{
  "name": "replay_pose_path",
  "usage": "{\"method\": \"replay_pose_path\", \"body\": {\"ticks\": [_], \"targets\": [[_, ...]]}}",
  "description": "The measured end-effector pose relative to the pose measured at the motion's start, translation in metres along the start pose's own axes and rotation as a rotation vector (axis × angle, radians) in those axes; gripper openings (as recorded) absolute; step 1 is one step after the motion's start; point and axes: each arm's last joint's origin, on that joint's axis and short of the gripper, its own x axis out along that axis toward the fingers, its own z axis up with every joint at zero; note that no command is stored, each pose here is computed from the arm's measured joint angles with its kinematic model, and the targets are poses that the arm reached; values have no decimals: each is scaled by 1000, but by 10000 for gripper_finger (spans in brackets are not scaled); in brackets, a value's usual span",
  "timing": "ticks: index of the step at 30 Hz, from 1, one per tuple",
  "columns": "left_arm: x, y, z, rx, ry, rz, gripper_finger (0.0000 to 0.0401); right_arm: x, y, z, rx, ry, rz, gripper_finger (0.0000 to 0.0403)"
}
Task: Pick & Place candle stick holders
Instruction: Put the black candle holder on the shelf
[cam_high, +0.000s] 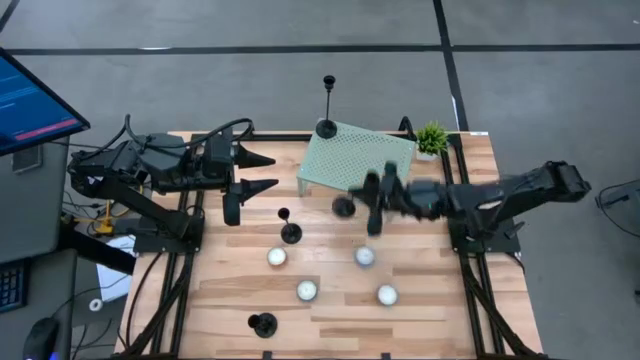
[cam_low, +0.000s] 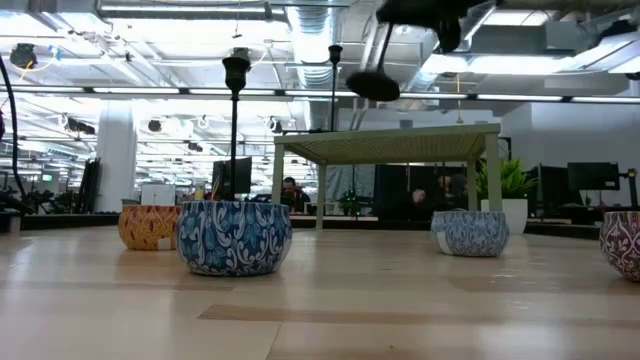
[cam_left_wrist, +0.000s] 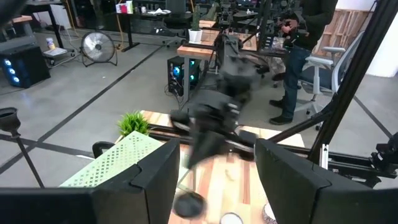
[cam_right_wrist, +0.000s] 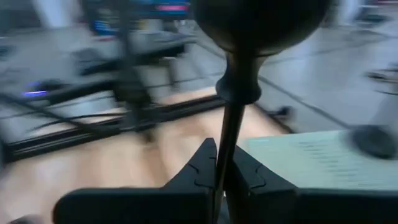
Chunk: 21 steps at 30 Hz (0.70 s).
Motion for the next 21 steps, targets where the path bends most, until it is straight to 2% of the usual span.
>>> {"method": "replay_pose_path", "body": {"ticks": [4, 7, 13, 21], "targets": [[0, 0, 0, 0, -1, 0, 209, 13, -31, 24, -29, 37, -142, 1], [0, 0, 0, -5, -2, 0, 209, 25, -45, 41, -65, 68, -196, 1], [0, 0, 1, -6, -5, 0, 209, 60, -57, 64, -117, 109, -176, 1], [0, 0, 0, -2, -5, 0, 209, 115, -71, 55, -138, 192, -161, 0]]}}
